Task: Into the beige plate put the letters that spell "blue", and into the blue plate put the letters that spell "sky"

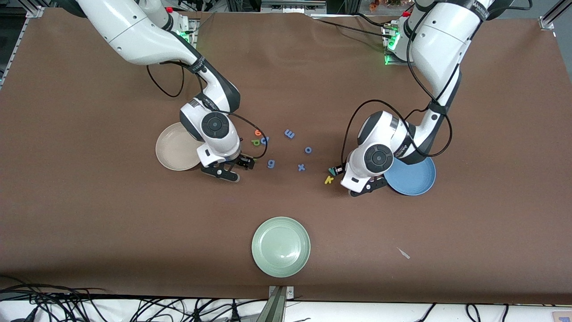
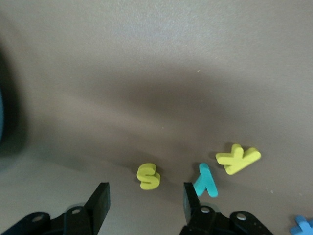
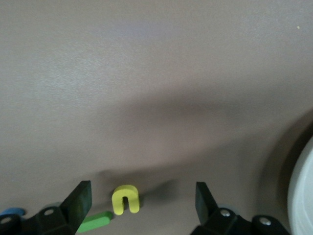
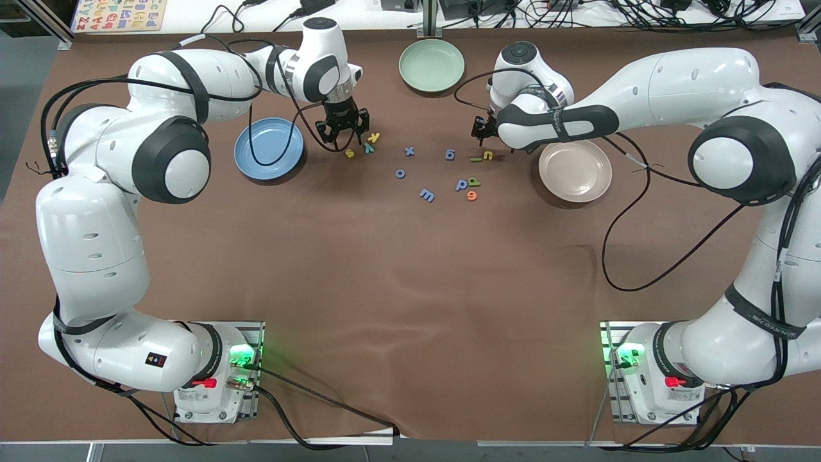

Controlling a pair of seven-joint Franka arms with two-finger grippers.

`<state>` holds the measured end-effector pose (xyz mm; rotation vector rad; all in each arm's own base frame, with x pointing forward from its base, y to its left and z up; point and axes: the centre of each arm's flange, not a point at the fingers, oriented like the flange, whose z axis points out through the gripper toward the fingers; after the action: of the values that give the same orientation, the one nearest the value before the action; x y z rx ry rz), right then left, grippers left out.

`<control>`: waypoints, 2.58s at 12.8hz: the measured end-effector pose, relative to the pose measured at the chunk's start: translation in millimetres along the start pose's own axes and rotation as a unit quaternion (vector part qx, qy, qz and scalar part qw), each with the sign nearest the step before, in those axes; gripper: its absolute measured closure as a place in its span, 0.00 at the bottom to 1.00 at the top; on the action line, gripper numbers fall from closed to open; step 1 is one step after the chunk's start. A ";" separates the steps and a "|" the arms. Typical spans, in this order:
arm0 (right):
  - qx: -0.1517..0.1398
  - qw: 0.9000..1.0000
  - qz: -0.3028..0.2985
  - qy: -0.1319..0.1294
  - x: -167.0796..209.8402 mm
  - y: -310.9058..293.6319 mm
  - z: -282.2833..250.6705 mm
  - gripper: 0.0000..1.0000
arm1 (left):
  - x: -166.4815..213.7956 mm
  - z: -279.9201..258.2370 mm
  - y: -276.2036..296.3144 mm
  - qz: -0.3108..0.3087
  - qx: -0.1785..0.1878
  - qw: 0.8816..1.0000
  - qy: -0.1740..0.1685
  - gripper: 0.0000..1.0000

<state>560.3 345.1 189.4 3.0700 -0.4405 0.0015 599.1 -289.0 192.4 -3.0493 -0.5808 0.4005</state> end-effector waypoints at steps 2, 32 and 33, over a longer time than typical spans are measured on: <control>0.003 1.000 -0.002 -0.001 -1.5 -1.2 7.7 0.06 | 0.3 11.6 -0.7 -0.001 -0.002 1.000 0.001 0.33; 0.007 1.000 0.008 -0.007 -19.3 -13.9 8.2 0.75 | -8.9 -67.9 14.4 0.257 0.037 0.965 0.045 0.00; 0.001 1.000 -0.006 -0.005 -16.7 -10.5 2.0 0.75 | -15.5 -60.4 28.9 0.285 0.034 0.956 0.051 0.00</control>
<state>547.3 359.7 186.8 3.0764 -0.4218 -0.0135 610.7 -319.3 253.0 -3.0901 0.3280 0.2529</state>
